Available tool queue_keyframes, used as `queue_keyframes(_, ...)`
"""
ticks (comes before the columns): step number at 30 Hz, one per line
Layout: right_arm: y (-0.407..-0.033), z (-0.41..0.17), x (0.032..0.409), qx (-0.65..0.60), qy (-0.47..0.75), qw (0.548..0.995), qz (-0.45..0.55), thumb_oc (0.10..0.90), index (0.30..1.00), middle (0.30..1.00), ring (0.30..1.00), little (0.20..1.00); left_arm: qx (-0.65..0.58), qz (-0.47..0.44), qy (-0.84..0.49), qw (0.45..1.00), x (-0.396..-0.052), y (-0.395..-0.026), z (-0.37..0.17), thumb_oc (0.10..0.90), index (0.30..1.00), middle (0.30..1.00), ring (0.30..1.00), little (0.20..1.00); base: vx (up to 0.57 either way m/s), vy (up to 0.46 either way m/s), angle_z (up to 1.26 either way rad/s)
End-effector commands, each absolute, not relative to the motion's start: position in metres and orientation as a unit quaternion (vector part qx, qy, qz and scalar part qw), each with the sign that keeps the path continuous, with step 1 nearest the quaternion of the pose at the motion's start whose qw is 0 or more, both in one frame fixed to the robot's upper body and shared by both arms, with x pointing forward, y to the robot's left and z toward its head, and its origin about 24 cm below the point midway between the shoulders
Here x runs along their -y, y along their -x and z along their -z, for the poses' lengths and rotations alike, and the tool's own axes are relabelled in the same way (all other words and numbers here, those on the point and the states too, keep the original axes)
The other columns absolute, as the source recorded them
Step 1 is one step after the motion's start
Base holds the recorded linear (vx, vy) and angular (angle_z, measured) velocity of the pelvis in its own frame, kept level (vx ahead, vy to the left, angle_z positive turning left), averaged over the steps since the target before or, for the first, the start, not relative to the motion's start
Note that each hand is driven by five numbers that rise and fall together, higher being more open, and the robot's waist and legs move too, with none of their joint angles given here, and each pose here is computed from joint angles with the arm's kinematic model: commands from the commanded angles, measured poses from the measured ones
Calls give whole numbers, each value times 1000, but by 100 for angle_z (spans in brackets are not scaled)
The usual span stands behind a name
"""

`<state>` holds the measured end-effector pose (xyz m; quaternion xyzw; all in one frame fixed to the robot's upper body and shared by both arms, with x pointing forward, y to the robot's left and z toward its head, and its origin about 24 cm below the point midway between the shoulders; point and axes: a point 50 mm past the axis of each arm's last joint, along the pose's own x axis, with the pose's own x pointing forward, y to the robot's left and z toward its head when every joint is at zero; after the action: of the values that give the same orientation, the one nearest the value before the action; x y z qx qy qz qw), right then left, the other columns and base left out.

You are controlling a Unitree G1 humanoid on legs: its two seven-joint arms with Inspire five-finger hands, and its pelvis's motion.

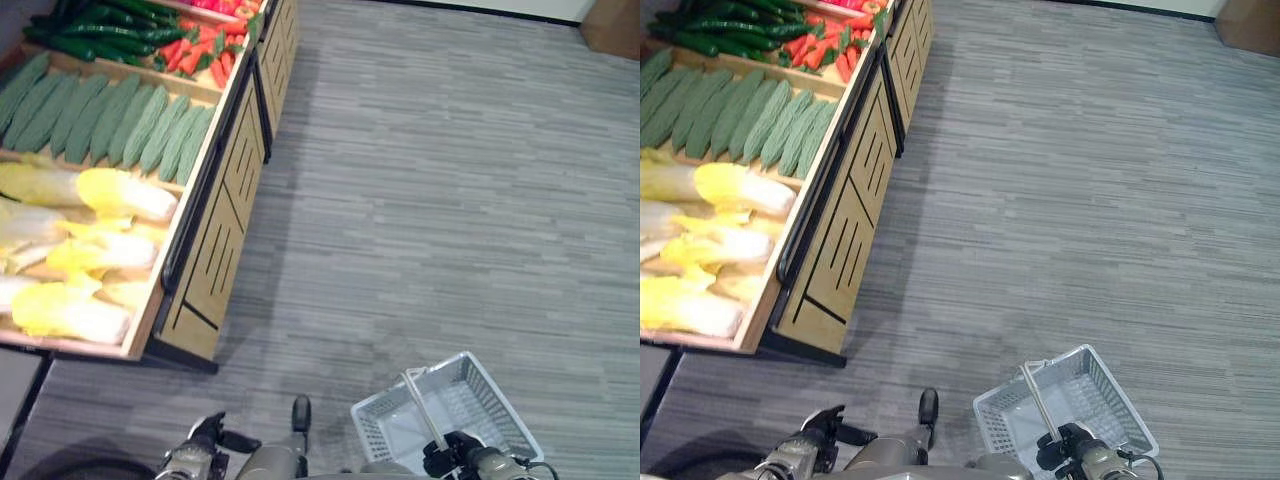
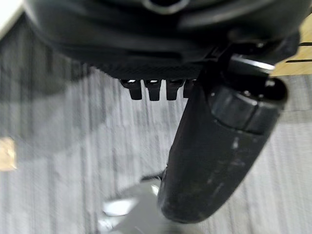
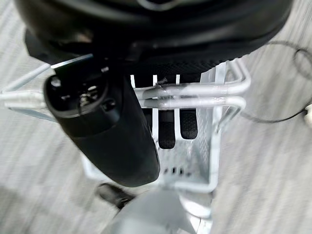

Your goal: Get the vegetables into the basket

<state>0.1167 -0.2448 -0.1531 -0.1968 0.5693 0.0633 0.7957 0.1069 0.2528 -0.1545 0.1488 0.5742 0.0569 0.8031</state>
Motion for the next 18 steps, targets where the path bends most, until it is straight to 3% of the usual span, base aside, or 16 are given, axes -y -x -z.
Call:
queue_keyframes(1, -126, 146, 257, -551, 220, 802, -67, 400, 300, 300, 300, 300, -566, -68, -157, 806, -262, -107, 151, 900, 1000, 1000, 1000, 1000, 182, 161, -21)
queue_keyframes(8, -122, 147, 257, -556, 210, 802, -59, 400, 300, 300, 300, 300, -558, -83, -144, 813, -266, -115, 148, 900, 1000, 1000, 1000, 1000, 211, 199, 2)
queue_keyframes(18, -108, 150, 261, -570, 197, 797, -41, 400, 300, 300, 300, 300, -556, -57, -176, 810, -263, -120, 148, 900, 1000, 1000, 1000, 1000, 163, -51, 16)
